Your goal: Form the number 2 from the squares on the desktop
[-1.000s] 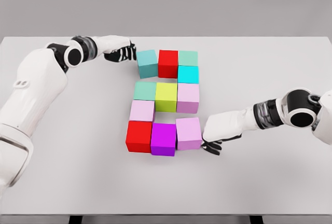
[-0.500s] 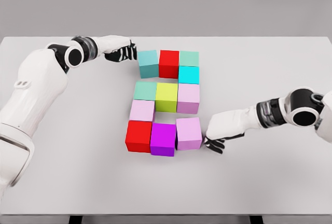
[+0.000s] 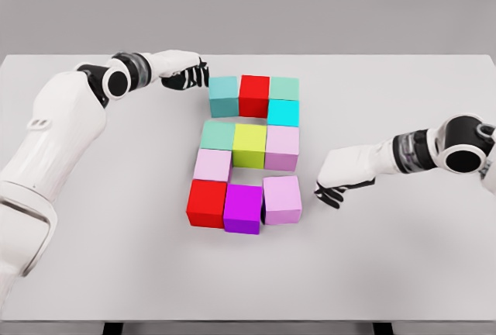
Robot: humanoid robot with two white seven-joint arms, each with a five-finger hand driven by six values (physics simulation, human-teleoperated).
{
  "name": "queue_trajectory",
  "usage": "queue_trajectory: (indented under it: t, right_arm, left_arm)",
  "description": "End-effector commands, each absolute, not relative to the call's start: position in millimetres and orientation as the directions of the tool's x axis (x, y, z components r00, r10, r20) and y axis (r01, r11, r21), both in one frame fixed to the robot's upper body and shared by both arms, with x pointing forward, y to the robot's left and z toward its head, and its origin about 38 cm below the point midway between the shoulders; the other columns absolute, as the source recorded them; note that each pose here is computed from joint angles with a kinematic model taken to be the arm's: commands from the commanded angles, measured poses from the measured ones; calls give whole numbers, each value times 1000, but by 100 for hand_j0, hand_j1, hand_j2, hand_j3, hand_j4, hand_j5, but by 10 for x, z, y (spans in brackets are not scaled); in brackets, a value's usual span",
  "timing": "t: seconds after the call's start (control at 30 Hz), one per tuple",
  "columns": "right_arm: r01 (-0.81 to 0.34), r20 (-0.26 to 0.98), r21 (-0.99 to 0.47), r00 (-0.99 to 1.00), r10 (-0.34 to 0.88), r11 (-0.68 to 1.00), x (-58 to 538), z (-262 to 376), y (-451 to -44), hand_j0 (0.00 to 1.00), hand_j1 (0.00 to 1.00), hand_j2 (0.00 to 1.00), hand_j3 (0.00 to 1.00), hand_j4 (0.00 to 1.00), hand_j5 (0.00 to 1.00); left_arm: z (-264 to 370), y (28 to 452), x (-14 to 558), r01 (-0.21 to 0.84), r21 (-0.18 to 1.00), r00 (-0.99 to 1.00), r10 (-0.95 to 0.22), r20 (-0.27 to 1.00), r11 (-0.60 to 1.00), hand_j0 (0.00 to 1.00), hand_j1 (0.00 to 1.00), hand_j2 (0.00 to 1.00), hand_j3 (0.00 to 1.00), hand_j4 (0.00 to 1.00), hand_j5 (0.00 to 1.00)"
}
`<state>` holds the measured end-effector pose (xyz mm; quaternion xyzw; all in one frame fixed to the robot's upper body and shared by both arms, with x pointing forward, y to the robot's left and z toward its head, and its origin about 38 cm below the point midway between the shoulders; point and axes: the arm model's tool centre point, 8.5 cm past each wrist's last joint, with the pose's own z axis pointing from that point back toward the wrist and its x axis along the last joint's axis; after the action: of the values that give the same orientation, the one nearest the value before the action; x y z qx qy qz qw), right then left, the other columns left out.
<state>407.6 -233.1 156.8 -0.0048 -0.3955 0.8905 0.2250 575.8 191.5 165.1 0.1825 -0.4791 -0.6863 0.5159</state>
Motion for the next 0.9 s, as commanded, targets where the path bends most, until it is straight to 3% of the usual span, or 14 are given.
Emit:
queue_trajectory:
  t: [0.0, 0.13, 0.2, 0.5, 0.6, 0.63, 0.67, 0.8, 0.87]
  right_arm:
    - [-397, 168, -707, -898, 407, -585, 4075, 1581, -2360, 33, 33, 33, 33, 33, 33]
    - [-399, 160, -705, -895, 416, -587, 4085, 1605, -2415, 65, 65, 65, 65, 65, 65]
    - [-390, 147, -708, -897, 418, -588, 4112, 1655, -2425, 100, 100, 100, 100, 100, 100]
    - [-374, 114, -742, -888, 445, -556, 4192, 1857, -2584, 100, 100, 100, 100, 100, 100]
    - [-380, 116, -740, -885, 450, -555, 4202, 1835, -2585, 100, 100, 100, 100, 100, 100]
    - [-389, 116, -736, -879, 462, -554, 4226, 1817, -2622, 100, 100, 100, 100, 100, 100]
    - [-392, 117, -734, -877, 465, -554, 4230, 1805, -2629, 100, 100, 100, 100, 100, 100]
    - [-400, 120, -729, -873, 472, -555, 4225, 1774, -2661, 100, 100, 100, 100, 100, 100]
    - [-398, 119, -730, -875, 470, -556, 4224, 1783, -2663, 100, 100, 100, 100, 100, 100]
  left_arm:
    - [1654, 1910, 5758, 534, 846, -402, -882, 246, -7, 48, 48, 48, 48, 48, 48]
    - [1665, 1879, 5760, 532, 847, -406, -879, 248, -7, 48, 48, 48, 48, 48, 48]
    - [1667, 1821, 5756, 531, 847, -414, -875, 253, -7, 48, 48, 48, 48, 48, 48]
    - [1701, 1983, 5774, 527, 850, -390, -885, 256, 14, 48, 48, 48, 48, 48, 48]
    - [1780, 2265, 5788, 514, 857, -359, -898, 255, 39, 50, 50, 50, 50, 50, 50]
    - [1847, 2350, 5784, 497, 867, -365, -896, 252, 41, 62, 62, 62, 62, 62, 62]
    - [2000, 2472, 5771, 463, 884, -371, -890, 266, 71, 100, 100, 100, 100, 100, 100]
    - [2478, 2800, 5214, 350, 927, -584, -743, 327, 133, 100, 100, 100, 100, 100, 100]
    - [2529, 2886, 4821, 359, 923, -647, -676, 352, 136, 100, 100, 100, 100, 100, 100]
